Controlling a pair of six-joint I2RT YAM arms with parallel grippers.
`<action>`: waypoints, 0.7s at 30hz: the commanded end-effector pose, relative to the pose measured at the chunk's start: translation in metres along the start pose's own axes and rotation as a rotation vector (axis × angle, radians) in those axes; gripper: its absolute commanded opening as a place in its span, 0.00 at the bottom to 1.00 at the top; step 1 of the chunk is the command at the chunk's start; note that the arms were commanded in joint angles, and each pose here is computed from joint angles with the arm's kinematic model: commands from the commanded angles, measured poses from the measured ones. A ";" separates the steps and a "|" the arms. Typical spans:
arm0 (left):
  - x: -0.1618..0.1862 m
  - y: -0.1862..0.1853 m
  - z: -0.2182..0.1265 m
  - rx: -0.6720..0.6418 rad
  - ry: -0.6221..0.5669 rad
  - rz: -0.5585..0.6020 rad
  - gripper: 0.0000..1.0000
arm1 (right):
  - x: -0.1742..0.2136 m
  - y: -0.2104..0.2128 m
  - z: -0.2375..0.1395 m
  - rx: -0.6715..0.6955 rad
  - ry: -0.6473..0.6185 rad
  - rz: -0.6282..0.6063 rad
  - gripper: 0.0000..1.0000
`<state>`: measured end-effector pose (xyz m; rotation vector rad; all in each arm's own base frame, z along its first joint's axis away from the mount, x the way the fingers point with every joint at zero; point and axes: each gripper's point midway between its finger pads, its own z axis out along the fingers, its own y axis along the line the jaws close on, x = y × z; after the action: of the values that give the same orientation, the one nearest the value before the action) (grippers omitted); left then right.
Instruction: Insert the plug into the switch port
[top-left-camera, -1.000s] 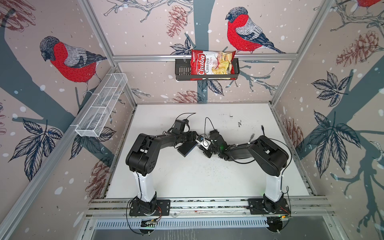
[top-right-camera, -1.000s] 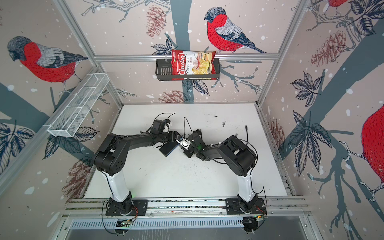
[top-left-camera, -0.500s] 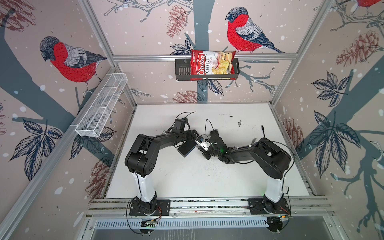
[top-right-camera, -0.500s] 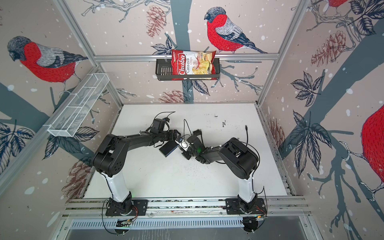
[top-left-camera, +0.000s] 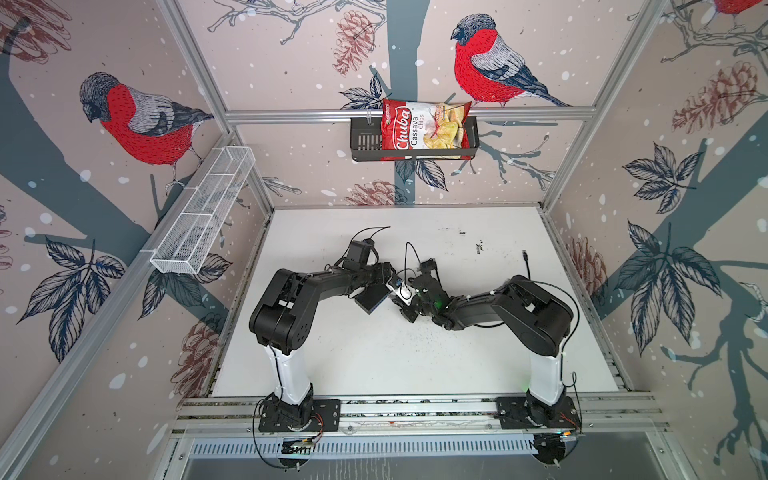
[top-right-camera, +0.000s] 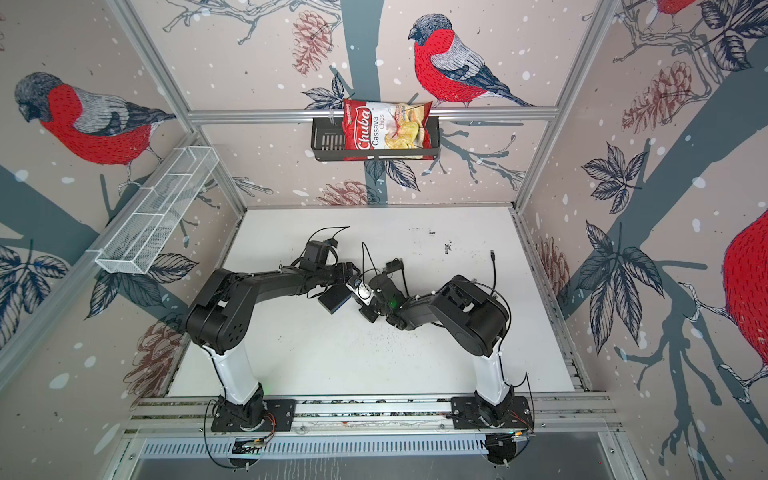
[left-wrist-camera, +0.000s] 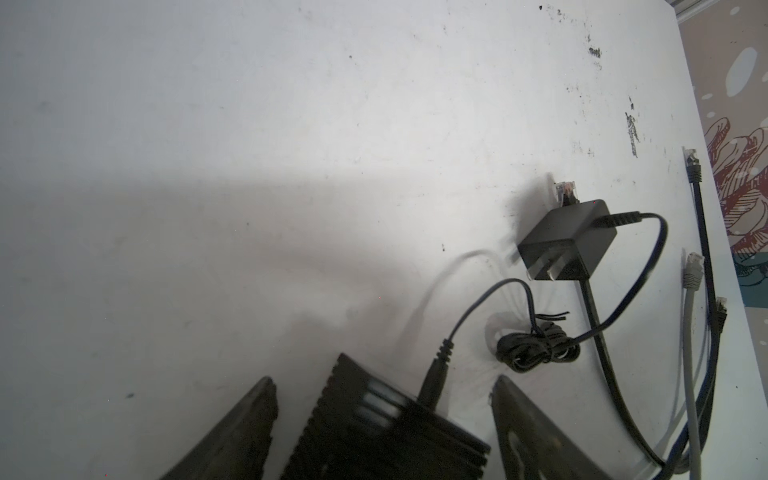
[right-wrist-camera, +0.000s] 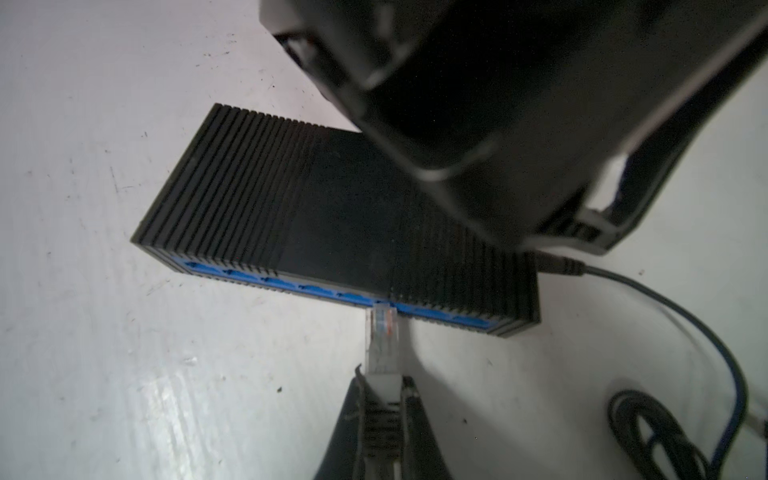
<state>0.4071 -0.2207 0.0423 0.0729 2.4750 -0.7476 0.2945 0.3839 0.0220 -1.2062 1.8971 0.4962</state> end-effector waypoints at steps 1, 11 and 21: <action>-0.001 -0.004 0.002 0.021 -0.006 -0.003 0.81 | -0.014 -0.012 -0.001 0.072 -0.059 0.020 0.00; 0.003 -0.009 0.007 0.043 0.009 -0.014 0.79 | -0.017 -0.011 0.002 0.071 -0.073 0.004 0.00; 0.005 -0.011 0.009 0.048 0.015 -0.018 0.78 | -0.014 -0.007 0.005 0.070 -0.062 -0.007 0.00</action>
<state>0.4115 -0.2290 0.0413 0.0730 2.4515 -0.7732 0.3019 0.3854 0.0221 -1.1544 1.8842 0.4500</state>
